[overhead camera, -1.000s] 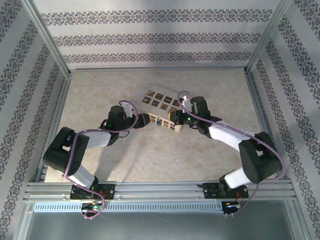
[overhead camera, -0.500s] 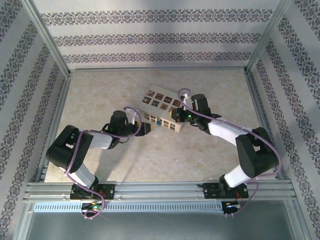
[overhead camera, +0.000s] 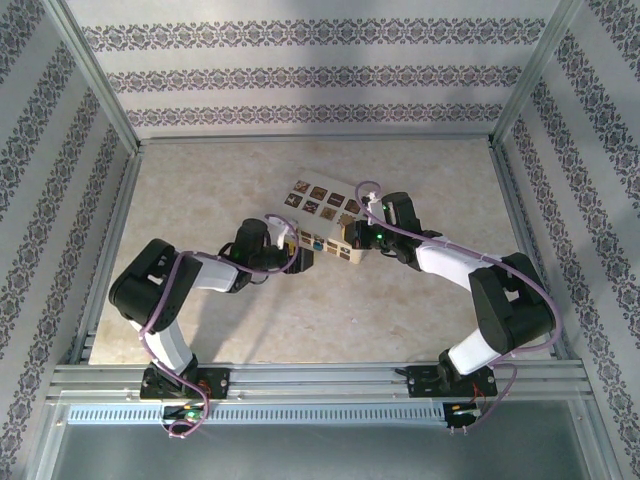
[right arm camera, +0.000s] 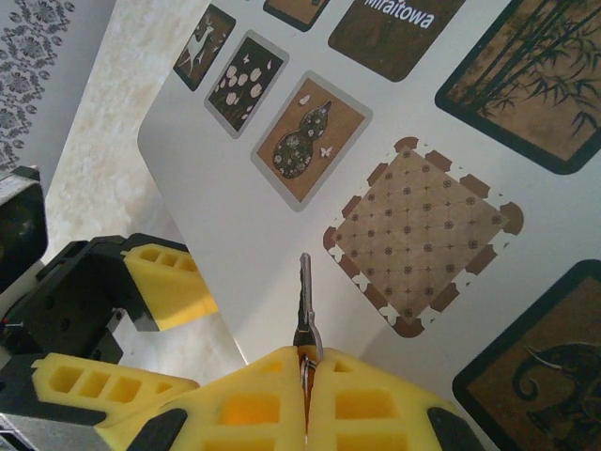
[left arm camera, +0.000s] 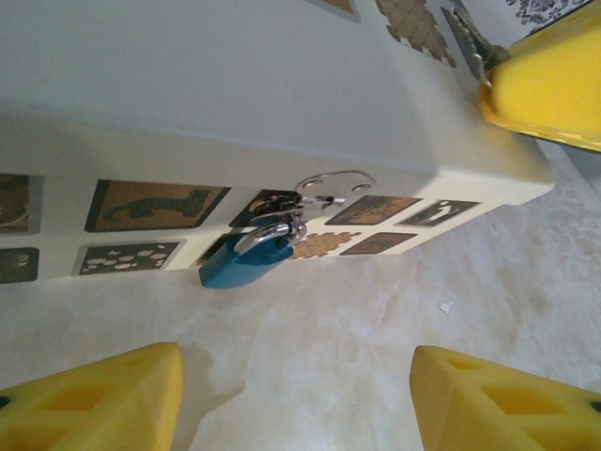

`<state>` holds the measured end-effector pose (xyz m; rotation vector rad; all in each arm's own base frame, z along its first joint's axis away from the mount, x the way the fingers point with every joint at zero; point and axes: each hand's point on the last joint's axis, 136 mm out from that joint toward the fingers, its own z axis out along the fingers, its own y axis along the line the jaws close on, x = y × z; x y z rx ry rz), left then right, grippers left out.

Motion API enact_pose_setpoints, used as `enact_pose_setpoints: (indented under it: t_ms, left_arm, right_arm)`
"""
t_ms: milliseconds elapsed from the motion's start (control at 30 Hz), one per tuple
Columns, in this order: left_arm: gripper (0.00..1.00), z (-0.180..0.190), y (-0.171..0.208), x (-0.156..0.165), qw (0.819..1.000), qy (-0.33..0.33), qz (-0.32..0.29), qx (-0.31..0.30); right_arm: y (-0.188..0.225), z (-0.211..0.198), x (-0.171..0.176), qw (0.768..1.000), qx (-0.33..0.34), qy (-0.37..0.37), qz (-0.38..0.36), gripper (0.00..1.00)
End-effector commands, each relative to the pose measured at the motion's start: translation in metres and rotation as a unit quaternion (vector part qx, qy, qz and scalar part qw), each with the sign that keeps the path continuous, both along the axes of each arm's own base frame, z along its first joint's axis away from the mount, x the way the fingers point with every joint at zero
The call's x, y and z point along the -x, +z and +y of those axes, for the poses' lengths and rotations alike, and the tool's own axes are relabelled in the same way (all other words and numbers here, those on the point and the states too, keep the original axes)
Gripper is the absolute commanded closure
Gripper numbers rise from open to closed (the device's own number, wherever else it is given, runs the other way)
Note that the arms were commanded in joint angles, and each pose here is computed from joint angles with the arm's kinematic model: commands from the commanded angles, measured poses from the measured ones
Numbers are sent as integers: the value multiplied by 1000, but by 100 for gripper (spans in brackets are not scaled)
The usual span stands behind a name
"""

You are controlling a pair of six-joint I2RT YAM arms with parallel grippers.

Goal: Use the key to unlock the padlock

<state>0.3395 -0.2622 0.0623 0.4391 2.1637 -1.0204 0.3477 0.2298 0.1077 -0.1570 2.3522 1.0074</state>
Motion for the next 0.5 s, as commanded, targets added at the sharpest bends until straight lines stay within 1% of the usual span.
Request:
enact_pose_setpoints:
  t_ms: [0, 467]
  left_arm:
    - [36, -11, 1, -3, 1000, -19, -21, -8]
    - [40, -21, -16, -20, 998, -31, -39, -49]
  right_arm:
    - [-14, -2, 5, 1000, 20, 1, 13, 100]
    - [-14, 1, 7, 1000, 23, 7, 17, 100]
